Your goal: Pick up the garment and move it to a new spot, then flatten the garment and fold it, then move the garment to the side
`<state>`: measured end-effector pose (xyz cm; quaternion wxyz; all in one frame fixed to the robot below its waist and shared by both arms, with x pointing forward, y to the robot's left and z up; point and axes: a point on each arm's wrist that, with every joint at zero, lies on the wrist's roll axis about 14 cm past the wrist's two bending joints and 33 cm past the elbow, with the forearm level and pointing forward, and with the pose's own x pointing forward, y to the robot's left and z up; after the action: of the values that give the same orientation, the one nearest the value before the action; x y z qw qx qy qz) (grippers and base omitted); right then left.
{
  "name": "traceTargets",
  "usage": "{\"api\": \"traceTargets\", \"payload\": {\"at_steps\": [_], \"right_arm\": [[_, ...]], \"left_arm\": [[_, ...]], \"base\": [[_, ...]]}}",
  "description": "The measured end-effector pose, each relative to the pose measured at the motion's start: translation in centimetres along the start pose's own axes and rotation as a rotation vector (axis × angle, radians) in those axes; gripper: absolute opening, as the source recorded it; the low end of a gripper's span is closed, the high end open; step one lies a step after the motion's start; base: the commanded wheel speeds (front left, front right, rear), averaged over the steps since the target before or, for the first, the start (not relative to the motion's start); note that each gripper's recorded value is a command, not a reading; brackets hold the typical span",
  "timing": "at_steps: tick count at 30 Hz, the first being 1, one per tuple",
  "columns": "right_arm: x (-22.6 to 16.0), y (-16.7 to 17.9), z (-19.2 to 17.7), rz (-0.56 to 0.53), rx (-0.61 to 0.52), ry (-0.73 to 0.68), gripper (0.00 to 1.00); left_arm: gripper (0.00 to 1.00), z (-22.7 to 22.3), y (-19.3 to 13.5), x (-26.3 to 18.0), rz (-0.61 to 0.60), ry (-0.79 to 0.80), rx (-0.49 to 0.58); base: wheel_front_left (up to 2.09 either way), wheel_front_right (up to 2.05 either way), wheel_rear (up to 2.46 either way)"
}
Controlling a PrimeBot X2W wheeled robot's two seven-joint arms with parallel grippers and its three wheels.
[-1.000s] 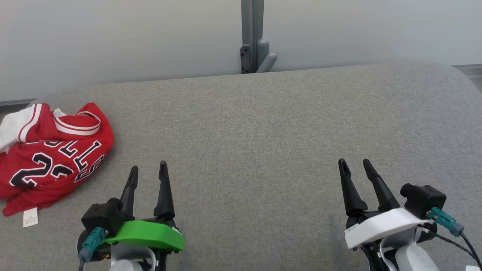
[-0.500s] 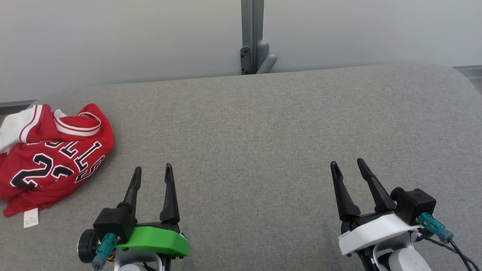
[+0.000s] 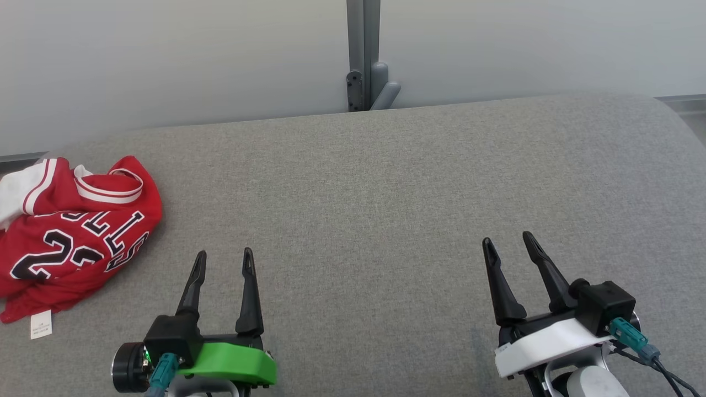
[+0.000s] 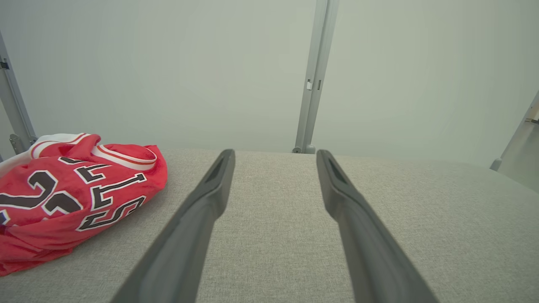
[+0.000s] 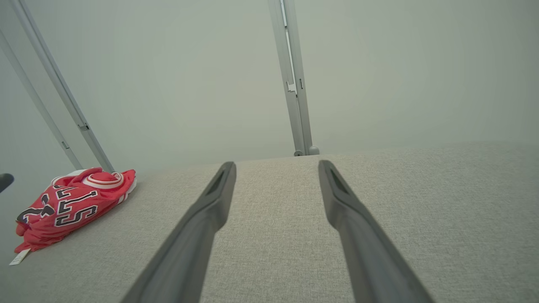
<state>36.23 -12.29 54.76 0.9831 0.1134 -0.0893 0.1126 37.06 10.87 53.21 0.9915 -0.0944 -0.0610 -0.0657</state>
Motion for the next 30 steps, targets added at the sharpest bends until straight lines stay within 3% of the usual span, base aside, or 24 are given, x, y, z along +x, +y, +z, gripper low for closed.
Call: {"api": "traceTargets", "payload": {"at_steps": [16,30], "right_arm": [[-0.53,-0.16,0.01,0.002,-0.061,-0.012,1.00],[-0.53,0.29,-0.22,0.017,-0.068,-0.005,1.00]], "left_arm": [[1.00,0.16,-0.38,-0.61,-0.016,-0.023,0.076],[1.00,-0.36,0.05,-0.98,0.003,-0.006,0.072]], "base": [[0.00,0.00,0.00],[0.00,0.00,0.00]]}}
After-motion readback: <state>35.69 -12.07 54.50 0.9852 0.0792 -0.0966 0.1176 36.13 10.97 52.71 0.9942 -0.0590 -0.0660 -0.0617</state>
